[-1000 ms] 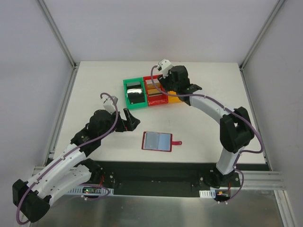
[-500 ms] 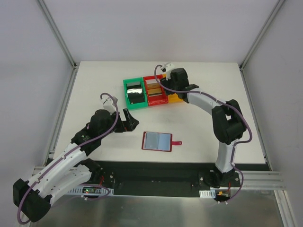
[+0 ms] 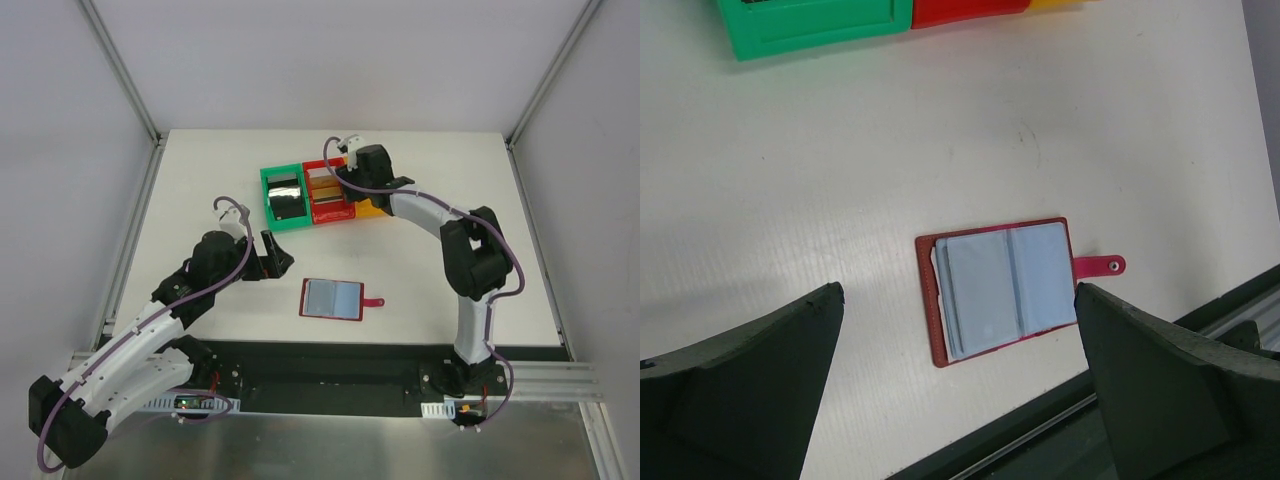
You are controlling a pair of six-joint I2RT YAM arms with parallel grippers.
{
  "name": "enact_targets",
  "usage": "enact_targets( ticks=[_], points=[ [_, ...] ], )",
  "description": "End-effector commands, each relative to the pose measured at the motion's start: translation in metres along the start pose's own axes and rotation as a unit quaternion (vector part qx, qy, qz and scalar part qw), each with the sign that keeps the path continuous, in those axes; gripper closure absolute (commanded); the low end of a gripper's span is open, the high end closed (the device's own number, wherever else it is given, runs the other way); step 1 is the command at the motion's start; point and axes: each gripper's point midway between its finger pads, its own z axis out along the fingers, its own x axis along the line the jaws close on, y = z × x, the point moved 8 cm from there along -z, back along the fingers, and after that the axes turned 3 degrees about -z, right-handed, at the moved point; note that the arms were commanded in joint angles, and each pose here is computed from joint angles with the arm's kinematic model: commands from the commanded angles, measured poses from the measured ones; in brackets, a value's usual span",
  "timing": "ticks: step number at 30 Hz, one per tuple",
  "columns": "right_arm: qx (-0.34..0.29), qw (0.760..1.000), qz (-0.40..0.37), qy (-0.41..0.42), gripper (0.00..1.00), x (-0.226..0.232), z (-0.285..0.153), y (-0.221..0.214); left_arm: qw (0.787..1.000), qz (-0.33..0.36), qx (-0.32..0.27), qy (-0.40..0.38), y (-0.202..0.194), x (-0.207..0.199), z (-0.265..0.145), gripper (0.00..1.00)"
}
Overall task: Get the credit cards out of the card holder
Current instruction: Reset both arms
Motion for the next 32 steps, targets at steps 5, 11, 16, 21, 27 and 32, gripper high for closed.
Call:
enact_targets(
  ticks=[5, 11, 16, 21, 27, 32],
  points=[
    [-0.033, 0.998, 0.013, -0.044, 0.44, -0.007, -0.034, 0.017, 0.999, 0.002, -0.031, -0.006, 0.015, -0.007, -0.006, 0.01],
    [-0.070, 0.994, 0.022, -0.076, 0.31, -0.016, -0.097, 0.021, 0.999, -0.028, -0.012, 0.031, 0.022, -0.010, -0.002, 0.01],
    [-0.081, 0.992, 0.055, -0.076, 0.20, -0.011, -0.141, -0.009, 0.995, -0.081, 0.024, 0.062, 0.019, -0.012, 0.012, 0.01],
    [-0.096, 0.990, 0.091, -0.054, 0.04, 0.003, -0.175, -0.044, 0.991, -0.110, 0.031, 0.067, 0.021, -0.016, 0.017, 0.01],
    [-0.125, 0.987, 0.094, -0.029, 0.04, 0.022, -0.206, -0.073, 0.992, -0.098, 0.013, 0.074, 0.028, -0.016, 0.016, 0.01],
    [-0.148, 0.984, 0.097, -0.026, 0.04, 0.022, -0.223, -0.073, 0.991, -0.097, 0.024, 0.092, 0.024, -0.012, 0.023, 0.01]
  ],
)
